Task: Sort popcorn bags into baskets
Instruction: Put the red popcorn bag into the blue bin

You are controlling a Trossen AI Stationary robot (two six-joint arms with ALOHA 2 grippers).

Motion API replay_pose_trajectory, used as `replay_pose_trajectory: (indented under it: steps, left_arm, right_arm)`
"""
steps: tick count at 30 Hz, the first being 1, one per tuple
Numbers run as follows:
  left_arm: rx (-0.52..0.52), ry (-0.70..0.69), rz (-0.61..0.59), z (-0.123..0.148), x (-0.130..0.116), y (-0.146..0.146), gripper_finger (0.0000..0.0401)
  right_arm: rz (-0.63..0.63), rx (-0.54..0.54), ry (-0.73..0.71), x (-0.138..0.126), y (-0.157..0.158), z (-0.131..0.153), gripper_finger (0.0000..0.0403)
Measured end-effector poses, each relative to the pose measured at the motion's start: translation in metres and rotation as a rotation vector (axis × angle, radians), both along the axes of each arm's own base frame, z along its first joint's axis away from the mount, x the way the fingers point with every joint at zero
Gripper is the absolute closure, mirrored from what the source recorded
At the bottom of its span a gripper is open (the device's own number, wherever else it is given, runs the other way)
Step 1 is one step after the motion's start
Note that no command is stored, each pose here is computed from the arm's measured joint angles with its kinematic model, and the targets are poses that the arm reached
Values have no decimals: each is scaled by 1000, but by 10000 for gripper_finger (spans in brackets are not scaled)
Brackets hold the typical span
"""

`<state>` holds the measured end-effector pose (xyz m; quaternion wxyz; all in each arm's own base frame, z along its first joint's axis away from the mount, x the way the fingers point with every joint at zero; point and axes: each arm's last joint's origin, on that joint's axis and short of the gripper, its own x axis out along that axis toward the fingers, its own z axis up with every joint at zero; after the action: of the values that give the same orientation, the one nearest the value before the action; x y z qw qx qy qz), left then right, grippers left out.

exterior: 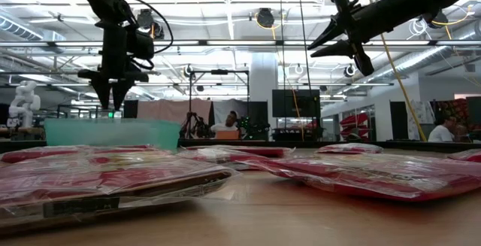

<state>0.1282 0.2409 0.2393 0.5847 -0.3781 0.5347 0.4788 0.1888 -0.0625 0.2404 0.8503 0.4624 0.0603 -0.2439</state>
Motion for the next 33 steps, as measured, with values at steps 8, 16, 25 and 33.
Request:
replay_pose_trajectory:
  steps: [8,16,25,33]
  left_arm:
    - [-50,-98,-128,0,17,-9,275]
    - [29,-324,-428,1,73,-23,353]
    - [-42,-206,-372,-44,94,-13,377]
    - [2,-104,-341,-67,99,-2,377]
  right_arm:
    - [0,0,0,0,0,0,337]
    - [-2,5,-2,0,0,0,337]
    - [-9,27,-12,0,0,0,337]
    - [-11,31,-22,0,0,1,337]
